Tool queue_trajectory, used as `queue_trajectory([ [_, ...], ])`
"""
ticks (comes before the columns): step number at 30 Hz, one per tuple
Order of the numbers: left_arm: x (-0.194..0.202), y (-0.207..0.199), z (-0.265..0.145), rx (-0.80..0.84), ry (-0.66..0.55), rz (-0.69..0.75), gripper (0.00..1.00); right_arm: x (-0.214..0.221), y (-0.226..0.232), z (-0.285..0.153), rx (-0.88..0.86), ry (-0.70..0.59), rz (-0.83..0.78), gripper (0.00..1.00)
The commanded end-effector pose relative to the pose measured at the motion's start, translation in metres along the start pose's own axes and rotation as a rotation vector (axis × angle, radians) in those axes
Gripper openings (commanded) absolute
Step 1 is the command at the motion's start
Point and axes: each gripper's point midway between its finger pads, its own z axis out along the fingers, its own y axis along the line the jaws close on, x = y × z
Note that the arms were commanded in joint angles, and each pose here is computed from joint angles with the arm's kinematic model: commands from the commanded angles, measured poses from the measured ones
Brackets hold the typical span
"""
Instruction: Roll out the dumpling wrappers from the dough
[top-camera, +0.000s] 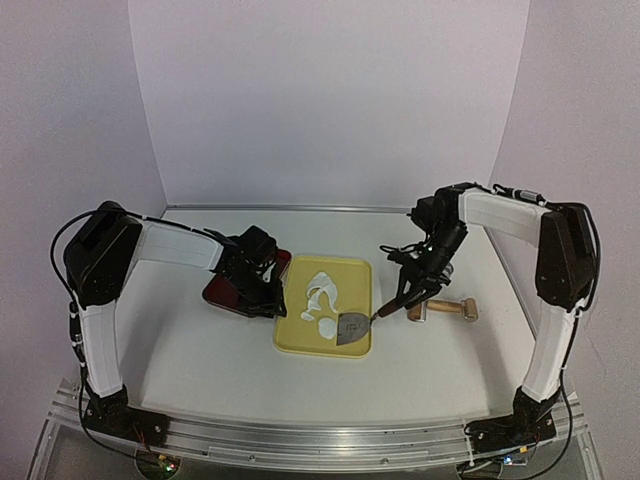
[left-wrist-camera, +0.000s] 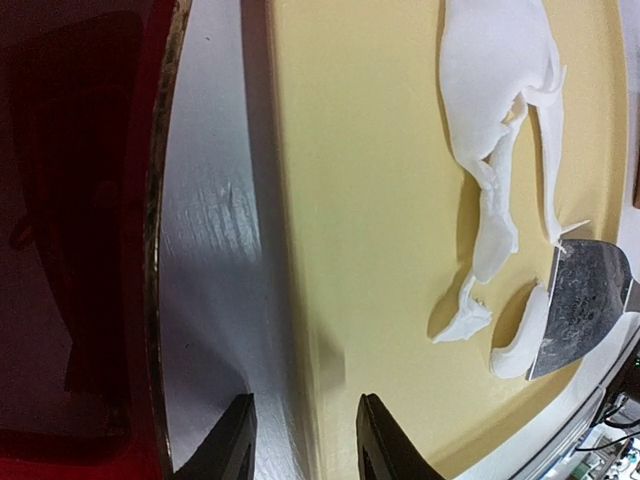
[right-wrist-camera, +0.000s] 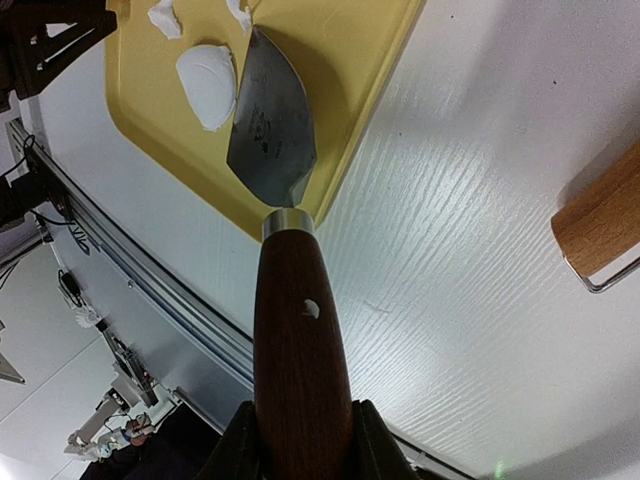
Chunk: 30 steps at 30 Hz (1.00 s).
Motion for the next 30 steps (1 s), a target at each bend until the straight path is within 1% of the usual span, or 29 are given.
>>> queue_trajectory([
  [1,-0.007,0.002,0.004,-0.05,-0.008,0.038,0.28,-0.004,0.0,0.005,0.006,0.032,-0.033,0.0],
  [7,-0.011,0.01,0.011,-0.116,-0.004,0.078,0.11,-0.013,-0.017,0.02,0.048,0.05,-0.042,0.0],
  [13,-0.017,0.011,0.012,-0.146,-0.015,0.117,0.02,-0.024,-0.014,0.029,0.005,0.045,-0.069,0.0],
  [17,-0.02,0.011,0.014,-0.153,-0.014,0.122,0.0,-0.029,-0.005,0.031,-0.027,0.041,-0.104,0.0],
  [24,-0.026,0.007,0.015,-0.147,-0.021,0.103,0.0,-0.028,0.012,0.04,-0.077,0.064,-0.138,0.0],
  [30,-0.029,0.004,0.014,-0.136,-0.03,0.091,0.0,-0.03,0.016,0.047,-0.086,0.07,-0.144,0.0],
])
